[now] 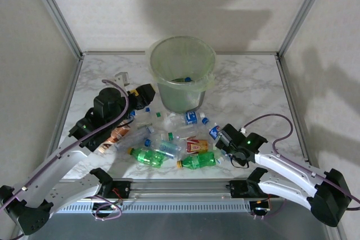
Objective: Put the plastic bottles in the bin
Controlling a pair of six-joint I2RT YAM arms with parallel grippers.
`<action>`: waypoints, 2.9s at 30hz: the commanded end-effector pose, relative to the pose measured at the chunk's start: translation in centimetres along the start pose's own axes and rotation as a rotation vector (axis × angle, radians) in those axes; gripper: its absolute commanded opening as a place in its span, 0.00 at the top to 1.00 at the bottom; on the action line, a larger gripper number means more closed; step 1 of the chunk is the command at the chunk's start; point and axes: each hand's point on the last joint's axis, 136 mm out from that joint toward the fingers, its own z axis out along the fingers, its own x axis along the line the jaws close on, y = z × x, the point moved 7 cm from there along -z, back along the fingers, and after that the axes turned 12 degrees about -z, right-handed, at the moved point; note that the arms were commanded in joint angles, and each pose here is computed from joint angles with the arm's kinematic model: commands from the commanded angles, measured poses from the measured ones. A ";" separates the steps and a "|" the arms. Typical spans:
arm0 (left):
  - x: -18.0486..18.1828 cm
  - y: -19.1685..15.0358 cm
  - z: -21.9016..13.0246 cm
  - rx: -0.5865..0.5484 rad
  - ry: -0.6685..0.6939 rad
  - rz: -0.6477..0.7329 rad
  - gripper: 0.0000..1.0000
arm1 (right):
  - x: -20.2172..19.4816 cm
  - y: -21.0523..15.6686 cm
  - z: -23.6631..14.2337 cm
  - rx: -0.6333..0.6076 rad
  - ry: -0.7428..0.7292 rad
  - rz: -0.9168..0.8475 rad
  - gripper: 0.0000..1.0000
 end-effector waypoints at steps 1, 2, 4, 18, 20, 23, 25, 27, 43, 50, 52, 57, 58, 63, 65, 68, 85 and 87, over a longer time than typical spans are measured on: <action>0.0 0.3 0.2 -0.023 -0.016 -0.022 0.25 | -0.7 -0.3 0.8 0.017 -0.033 0.027 0.12; 0.0 0.2 0.2 -0.024 -0.015 -0.023 0.25 | -0.7 -0.3 0.9 0.014 -0.032 0.028 0.12; 0.1 0.2 0.2 -0.026 -0.014 -0.023 0.25 | -0.8 -0.1 1.0 0.008 -0.032 0.031 0.12; 0.7 -0.1 0.5 -0.023 0.003 -0.016 0.25 | -0.7 0.6 2.9 0.019 -0.045 0.017 0.27; 0.7 0.0 0.5 -0.025 0.002 -0.016 0.25 | -0.8 0.6 3.0 0.018 -0.046 0.015 0.30; 0.7 0.0 0.5 -0.027 0.002 -0.015 0.25 | -1.2 0.9 3.0 0.010 -0.057 0.045 0.32; 0.6 0.1 0.4 -0.030 0.000 -0.016 0.24 | -1.3 1.0 2.7 0.001 -0.057 0.052 0.33; 0.6 0.2 0.4 -0.032 0.001 -0.014 0.24 | -1.5 1.1 2.3 -0.013 -0.053 0.059 0.34; 0.0 1.0 0.1 -0.049 0.011 -0.027 0.24 | -0.1 6.7 -7.7 -0.294 0.008 0.036 0.38; 0.2 1.1 0.2 -0.049 0.039 -0.029 0.23 | 3.3 11.2 -15.2 -0.530 0.185 -0.058 0.40; 0.3 1.1 0.1 -0.049 0.049 -0.027 0.23 | 4.4 12.4 -17.2 -0.579 0.223 -0.090 0.40; 0.4 1.1 0.2 -0.047 0.056 -0.031 0.23 | 7.3 14.6 -20.9 -0.651 0.315 -0.164 0.42; 0.4 1.1 0.2 -0.046 0.056 -0.031 0.23 | 7.8 14.9 -21.4 -0.663 0.335 -0.179 0.42; 0.5 1.0 0.6 -0.036 0.062 -0.034 0.23 | 10.5 16.4 -23.2 -0.700 0.400 -0.260 0.42; 0.5 0.9 0.6 -0.033 0.063 -0.035 0.23 | 11.8 17.0 -24.0 -0.714 0.439 -0.286 0.42; 0.4 1.0 0.6 -0.039 0.063 -0.038 0.23 | 14.1 18.3 -25.7 -0.734 0.509 -0.321 0.42; 1.6 1.2 -0.1 -0.078 0.111 -0.049 0.23 | 26.7 22.8 -21.8 -0.561 0.656 -0.534 0.42; 1.7 1.2 -0.1 -0.078 0.117 -0.047 0.23 | 27.4 23.0 -20.4 -0.529 0.649 -0.545 0.42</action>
